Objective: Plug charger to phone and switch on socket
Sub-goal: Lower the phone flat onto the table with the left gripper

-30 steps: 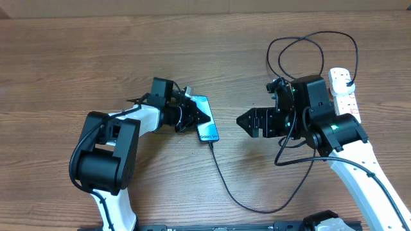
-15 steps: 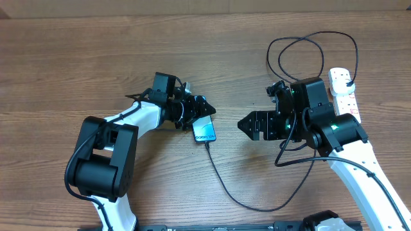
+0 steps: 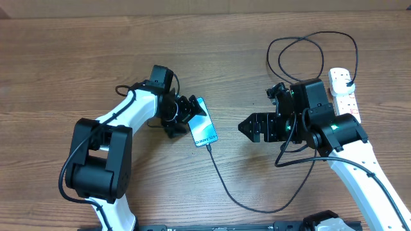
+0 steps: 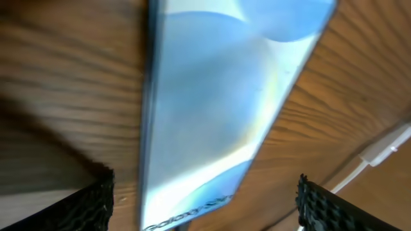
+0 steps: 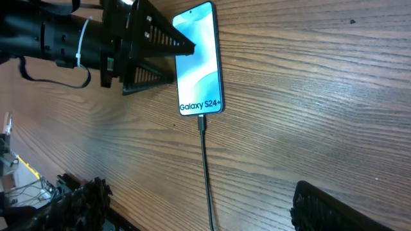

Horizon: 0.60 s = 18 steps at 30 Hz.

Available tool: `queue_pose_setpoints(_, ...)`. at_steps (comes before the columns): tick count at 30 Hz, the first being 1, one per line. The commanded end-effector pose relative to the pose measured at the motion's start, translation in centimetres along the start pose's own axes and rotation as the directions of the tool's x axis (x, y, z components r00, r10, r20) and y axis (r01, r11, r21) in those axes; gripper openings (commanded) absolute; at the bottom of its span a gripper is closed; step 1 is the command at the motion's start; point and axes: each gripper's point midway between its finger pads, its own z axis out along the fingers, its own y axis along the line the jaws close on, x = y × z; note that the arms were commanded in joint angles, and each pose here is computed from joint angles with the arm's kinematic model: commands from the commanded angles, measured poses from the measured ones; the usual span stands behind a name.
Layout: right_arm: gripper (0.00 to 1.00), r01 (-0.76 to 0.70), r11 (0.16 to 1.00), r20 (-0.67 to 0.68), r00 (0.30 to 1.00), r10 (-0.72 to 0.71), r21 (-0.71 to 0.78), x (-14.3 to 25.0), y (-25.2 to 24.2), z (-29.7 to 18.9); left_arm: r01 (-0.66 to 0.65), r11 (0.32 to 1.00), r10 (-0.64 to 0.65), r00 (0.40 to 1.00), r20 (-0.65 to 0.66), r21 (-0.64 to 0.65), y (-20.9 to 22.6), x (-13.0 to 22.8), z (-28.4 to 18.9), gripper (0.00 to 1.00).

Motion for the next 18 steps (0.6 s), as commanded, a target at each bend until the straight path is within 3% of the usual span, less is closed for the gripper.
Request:
queue_pose_setpoints(1,0.90,0.007,1.000,-0.005,1.000,-0.007,-0.019,0.3,0.5,-0.4,0.103,0.940,-0.076,0.993,0.094,-0.326,9.1,-1.5,2.3,0.95)
queue_pose_setpoints(7,0.91,0.011,1.000,-0.001,1.000,-0.011,-0.028,0.7,0.9,-1.1,-0.012,0.932,0.035,0.998,0.058,-0.362,7.3,-1.1,-0.9,0.95)
queue_pose_setpoints(11,1.00,0.029,0.999,0.039,0.999,-0.028,-0.019,0.6,1.2,-2.1,-0.084,0.937,0.155,0.970,0.188,-0.339,3.5,-1.2,-7.0,0.97)
queue_pose_setpoints(13,1.00,0.036,0.999,0.074,0.997,-0.037,0.015,0.6,0.9,-3.1,-0.171,0.948,0.247,0.927,0.282,-0.267,0.3,-0.1,-10.9,0.99)
queue_pose_setpoints(16,1.00,0.046,0.998,0.114,0.992,-0.051,0.046,0.7,0.8,-4.3,-0.338,0.914,0.401,0.835,0.377,-0.223,-2.9,2.6,-15.4,0.99)
queue_pose_setpoints(18,1.00,0.059,0.996,0.153,0.986,-0.068,0.060,0.9,0.9,-5.5,-0.495,0.842,0.536,0.721,0.440,-0.214,-5.1,5.8,-18.7,1.00)
